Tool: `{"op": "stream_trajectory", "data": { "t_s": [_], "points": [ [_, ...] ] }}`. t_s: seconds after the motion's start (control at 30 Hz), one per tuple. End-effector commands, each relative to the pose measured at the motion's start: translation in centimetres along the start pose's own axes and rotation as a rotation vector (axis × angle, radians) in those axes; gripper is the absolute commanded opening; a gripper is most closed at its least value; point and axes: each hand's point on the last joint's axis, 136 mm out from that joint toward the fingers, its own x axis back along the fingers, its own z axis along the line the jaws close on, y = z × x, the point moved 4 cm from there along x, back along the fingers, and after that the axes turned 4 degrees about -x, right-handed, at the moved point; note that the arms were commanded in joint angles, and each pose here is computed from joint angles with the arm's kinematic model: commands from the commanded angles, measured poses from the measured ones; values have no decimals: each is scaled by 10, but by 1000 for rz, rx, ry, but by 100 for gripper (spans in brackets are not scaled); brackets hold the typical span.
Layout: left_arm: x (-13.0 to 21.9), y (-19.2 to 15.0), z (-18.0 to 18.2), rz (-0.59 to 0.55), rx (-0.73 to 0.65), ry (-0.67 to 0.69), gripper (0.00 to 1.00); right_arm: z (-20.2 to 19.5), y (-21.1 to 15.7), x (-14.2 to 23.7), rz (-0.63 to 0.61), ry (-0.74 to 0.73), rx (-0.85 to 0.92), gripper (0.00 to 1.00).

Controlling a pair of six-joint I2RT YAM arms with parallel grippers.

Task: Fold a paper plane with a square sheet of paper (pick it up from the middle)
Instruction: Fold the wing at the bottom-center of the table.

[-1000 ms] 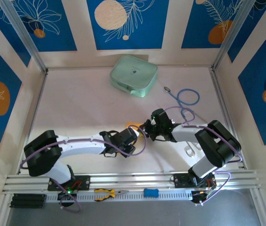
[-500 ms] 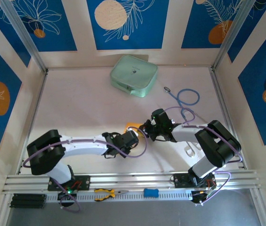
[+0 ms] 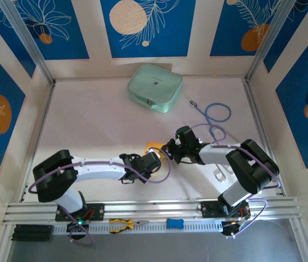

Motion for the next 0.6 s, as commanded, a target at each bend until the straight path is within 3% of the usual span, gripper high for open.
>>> {"op": "stream_trajectory", "data": {
  "t_s": [0.0,0.57],
  "points": [
    [3,3,0,3,-14,28,31,5,2,3,-4,4,-1,0],
    [3,3,2,1,-9,38,22,8,2,4,-3,7,3,0]
  ]
}}
